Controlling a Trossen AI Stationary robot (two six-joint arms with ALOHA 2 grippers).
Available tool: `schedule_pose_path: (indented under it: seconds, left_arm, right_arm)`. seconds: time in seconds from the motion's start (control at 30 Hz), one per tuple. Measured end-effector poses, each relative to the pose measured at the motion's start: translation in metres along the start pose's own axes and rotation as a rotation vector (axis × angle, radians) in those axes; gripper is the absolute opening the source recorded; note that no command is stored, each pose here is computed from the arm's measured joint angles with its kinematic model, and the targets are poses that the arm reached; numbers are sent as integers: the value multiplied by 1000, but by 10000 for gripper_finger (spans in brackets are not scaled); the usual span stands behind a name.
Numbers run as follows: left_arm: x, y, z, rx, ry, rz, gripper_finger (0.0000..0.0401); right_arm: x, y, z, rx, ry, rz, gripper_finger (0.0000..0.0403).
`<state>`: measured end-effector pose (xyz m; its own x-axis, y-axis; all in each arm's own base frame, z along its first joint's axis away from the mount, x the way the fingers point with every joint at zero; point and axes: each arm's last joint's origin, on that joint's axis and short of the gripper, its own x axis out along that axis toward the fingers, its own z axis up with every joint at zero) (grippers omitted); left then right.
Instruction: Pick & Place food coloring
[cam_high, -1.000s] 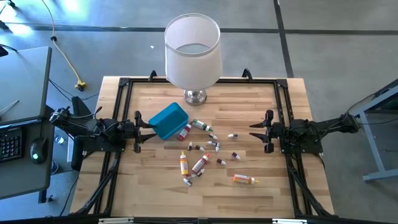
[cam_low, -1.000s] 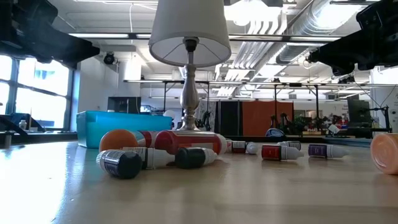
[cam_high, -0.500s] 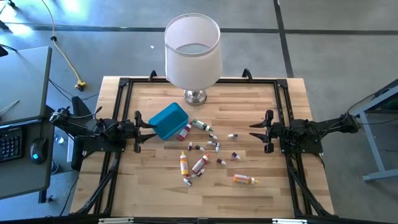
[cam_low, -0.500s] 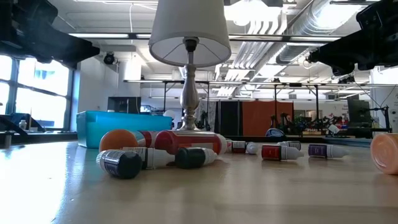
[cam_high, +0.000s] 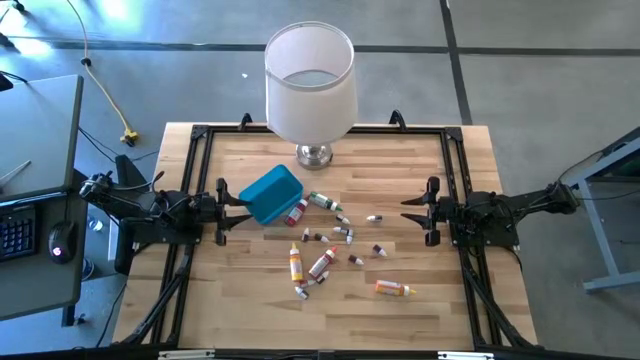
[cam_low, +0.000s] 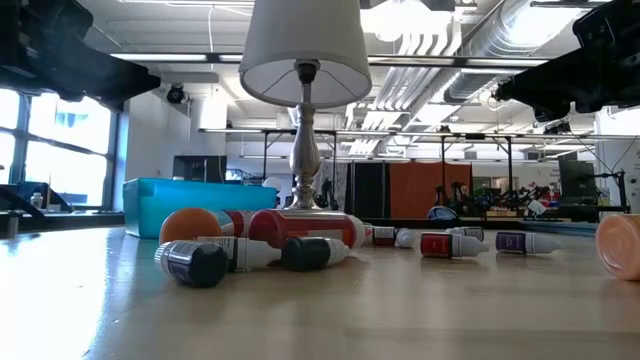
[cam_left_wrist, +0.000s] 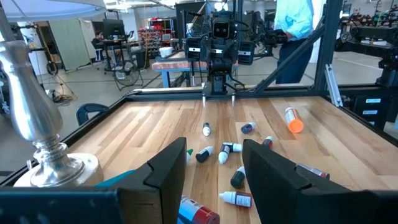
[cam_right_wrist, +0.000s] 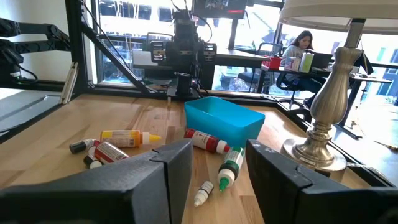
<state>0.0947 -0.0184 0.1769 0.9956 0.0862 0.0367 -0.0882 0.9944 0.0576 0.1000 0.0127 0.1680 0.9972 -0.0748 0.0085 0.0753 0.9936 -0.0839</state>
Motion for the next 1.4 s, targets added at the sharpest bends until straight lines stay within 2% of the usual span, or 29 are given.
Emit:
schedule_pose_path:
  seconds: [0.1,0.2,0.3,0.57,0.8,0.97,1.4]
  left_arm:
    - [0,0,1,41,-5,12,154]
    - [0,3,0,259,13,95,154]
    - [0,4,0,342,32,147,154]
    - [0,5,0,338,33,157,154]
    - [0,3,1,333,15,87,154]
    - [0,1,1,281,1,36,154]
    - [0,1,1,225,0,33,154]
  right_arm:
    - [0,0,0,0,0,0,144]
    - [0,0,0,0,0,0,144]
    - [0,0,0,0,0,0,144]
    - [0,0,0,0,0,0,144]
    - [0,0,0,0,0,0,144]
    - [0,0,0,0,0,0,144]
    - [0,0,0,0,0,0,144]
